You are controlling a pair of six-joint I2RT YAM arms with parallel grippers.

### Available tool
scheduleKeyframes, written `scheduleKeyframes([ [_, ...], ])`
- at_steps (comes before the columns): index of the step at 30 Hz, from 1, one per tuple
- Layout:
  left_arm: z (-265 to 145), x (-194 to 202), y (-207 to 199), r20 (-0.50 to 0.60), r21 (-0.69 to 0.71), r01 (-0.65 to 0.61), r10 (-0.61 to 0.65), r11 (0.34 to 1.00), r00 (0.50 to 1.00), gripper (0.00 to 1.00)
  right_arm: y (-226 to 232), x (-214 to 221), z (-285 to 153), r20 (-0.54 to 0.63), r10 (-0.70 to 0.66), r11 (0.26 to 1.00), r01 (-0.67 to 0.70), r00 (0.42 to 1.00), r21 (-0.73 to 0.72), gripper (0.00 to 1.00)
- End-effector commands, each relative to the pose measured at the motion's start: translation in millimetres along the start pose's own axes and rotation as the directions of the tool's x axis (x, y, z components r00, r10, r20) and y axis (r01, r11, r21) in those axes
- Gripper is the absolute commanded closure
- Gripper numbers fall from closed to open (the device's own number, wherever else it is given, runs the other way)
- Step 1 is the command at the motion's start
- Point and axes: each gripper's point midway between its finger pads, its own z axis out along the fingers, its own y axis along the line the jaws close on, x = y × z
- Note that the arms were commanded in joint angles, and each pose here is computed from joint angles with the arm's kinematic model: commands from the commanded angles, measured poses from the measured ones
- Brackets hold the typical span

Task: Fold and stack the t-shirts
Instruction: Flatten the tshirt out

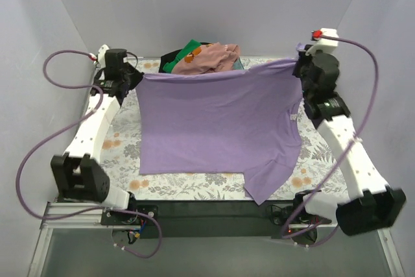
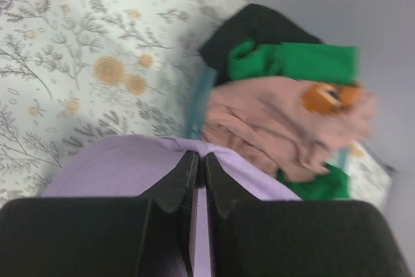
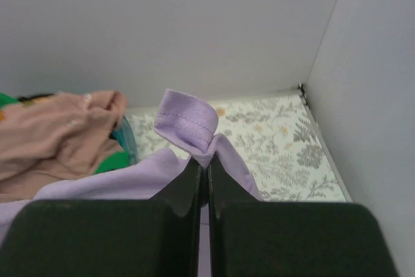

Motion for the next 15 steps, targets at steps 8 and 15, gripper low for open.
scheduleKeyframes([
  [8, -355, -140, -52, 0.391, 0.543, -0.002, -0.25, 0.84, 0.886, 1.0, -27, -238, -270, 0.496, 0.288, 0.924, -0.101, 0.819, -0.369, 0.99],
  [15, -510, -166, -51, 0.488, 0.702, -0.144, -0.324, 0.698, 0.81, 1.0, -56, -300, -425, 0.674, 0.388, 0.871, -0.012, 0.628, -0.491, 0.99],
])
